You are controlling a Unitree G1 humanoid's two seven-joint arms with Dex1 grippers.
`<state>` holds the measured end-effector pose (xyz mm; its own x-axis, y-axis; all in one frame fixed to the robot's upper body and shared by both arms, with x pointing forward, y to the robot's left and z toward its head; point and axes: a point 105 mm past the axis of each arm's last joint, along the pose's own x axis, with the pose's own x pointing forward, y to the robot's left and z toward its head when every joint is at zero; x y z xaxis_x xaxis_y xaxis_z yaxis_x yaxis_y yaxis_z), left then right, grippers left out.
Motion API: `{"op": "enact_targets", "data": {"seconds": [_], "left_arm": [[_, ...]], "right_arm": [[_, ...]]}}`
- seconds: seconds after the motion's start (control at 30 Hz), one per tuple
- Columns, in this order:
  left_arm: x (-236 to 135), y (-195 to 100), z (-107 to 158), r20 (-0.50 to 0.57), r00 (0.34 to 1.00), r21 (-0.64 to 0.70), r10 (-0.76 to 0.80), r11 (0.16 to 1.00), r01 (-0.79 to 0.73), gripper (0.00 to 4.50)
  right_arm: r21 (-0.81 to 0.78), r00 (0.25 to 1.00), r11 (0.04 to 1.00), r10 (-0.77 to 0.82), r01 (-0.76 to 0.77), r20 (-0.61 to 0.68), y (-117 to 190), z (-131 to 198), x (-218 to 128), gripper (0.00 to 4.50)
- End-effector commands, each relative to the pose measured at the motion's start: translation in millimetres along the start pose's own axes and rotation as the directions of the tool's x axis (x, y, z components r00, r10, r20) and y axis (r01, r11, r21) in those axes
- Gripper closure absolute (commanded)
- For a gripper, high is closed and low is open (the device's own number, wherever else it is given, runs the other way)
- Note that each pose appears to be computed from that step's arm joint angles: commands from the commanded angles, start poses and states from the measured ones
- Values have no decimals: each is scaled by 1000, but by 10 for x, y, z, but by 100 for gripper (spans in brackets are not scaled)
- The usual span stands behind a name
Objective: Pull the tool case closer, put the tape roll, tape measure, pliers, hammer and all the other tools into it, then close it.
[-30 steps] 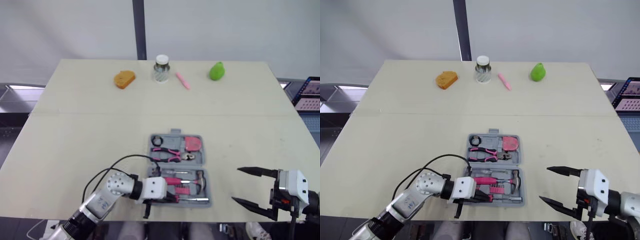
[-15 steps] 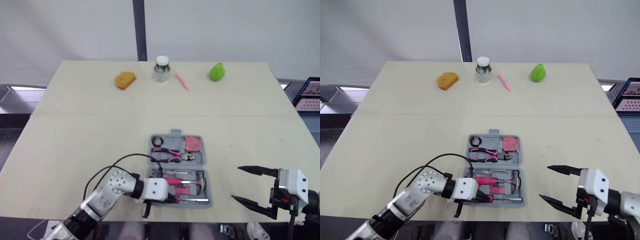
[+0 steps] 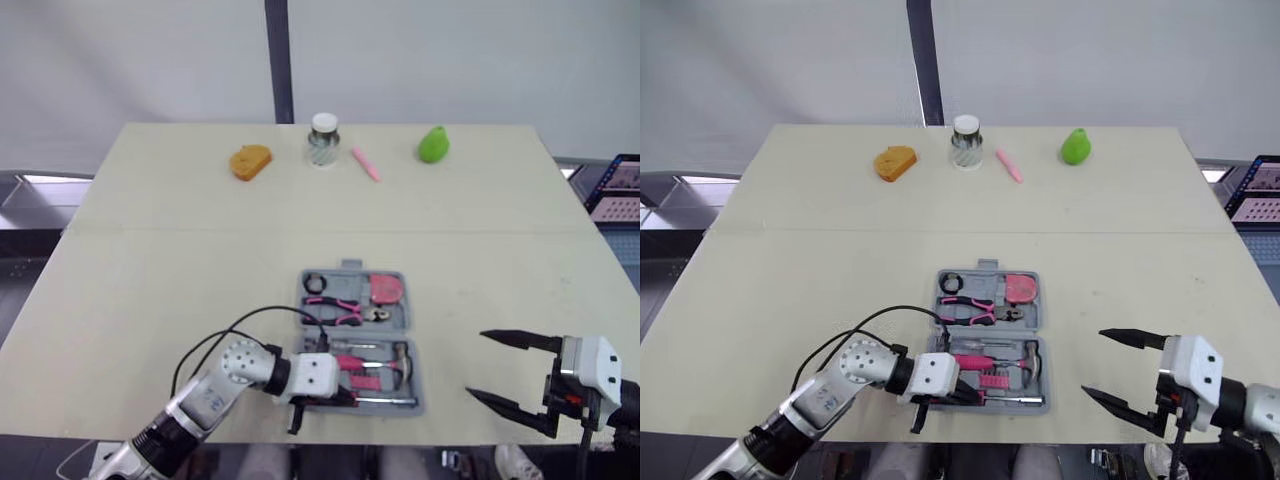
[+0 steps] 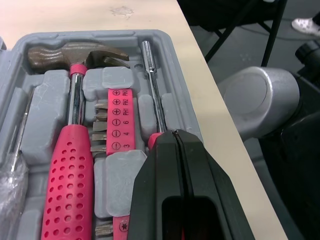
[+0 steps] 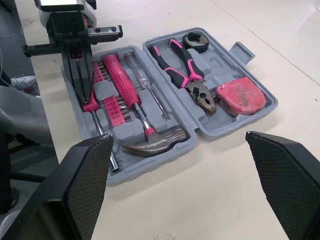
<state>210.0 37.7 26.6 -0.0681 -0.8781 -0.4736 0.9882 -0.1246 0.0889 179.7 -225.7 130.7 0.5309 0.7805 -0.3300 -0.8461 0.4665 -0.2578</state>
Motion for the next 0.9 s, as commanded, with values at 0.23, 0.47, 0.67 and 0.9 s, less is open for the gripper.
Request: {"op": "enact_targets", "data": {"seconds": [0.23, 0.47, 0.67, 0.9], "left_arm": [[-375, 31, 167, 133, 988, -123, 74, 991, -58, 444], [-889, 137, 410, 223, 946, -140, 236, 968, -208, 444], [-1411, 213, 353, 259, 845, -183, 468, 883, -433, 444], [-1828, -17, 104, 182, 782, -264, 596, 796, -545, 226]], "right_arm": [[-31, 999, 999, 26, -25, 25, -30, 28, 77, 0], [-37, 999, 999, 19, -18, 31, -67, -1, 105, 0], [-41, 999, 999, -3, 5, 42, -111, -8, 120, 0], [-15, 999, 1000, -19, 20, 44, -63, -37, 81, 0]]}}
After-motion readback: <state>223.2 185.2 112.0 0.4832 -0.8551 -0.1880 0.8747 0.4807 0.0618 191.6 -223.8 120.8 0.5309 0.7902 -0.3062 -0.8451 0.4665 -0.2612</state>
